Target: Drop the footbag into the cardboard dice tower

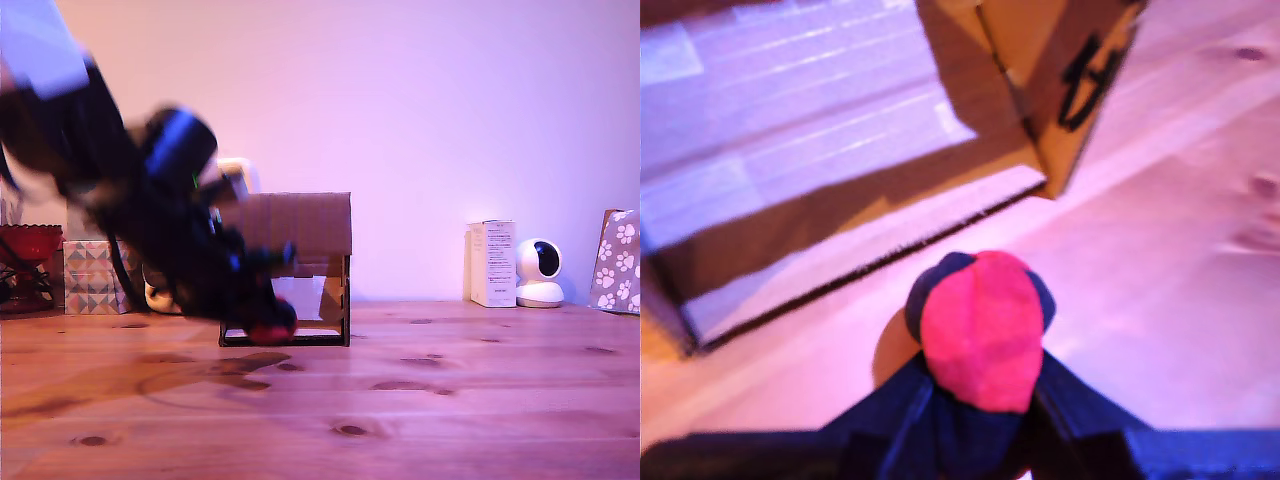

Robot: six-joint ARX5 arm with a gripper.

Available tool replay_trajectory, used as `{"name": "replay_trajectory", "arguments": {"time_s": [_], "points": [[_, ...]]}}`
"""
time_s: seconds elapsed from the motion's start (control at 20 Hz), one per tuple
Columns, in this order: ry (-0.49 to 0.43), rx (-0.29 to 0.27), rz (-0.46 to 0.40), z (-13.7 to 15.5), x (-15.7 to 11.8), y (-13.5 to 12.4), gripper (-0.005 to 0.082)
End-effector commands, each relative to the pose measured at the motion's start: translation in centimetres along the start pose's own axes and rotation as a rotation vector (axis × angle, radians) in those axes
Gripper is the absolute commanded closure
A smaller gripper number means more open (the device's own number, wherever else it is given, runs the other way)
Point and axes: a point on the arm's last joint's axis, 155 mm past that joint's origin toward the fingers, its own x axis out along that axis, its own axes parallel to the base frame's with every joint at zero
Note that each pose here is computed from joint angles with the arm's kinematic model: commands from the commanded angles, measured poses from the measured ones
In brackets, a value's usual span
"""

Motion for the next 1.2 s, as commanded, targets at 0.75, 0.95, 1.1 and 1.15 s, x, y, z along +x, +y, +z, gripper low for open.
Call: {"name": "replay_trajectory", "arguments": {"time_s": [0.75,0.95,1.1,1.15], "points": [[-0.417,0.097,-0.084,14.6,-14.3,-5.3,0.0641],[-0.473,0.139,-0.019,17.7,-14.4,-3.9,0.0641],[-0.471,0.128,-0.002,19.2,-13.2,-2.8,0.0641],[-0.464,0.125,0.004,19.5,-12.5,-2.4,0.064]]}}
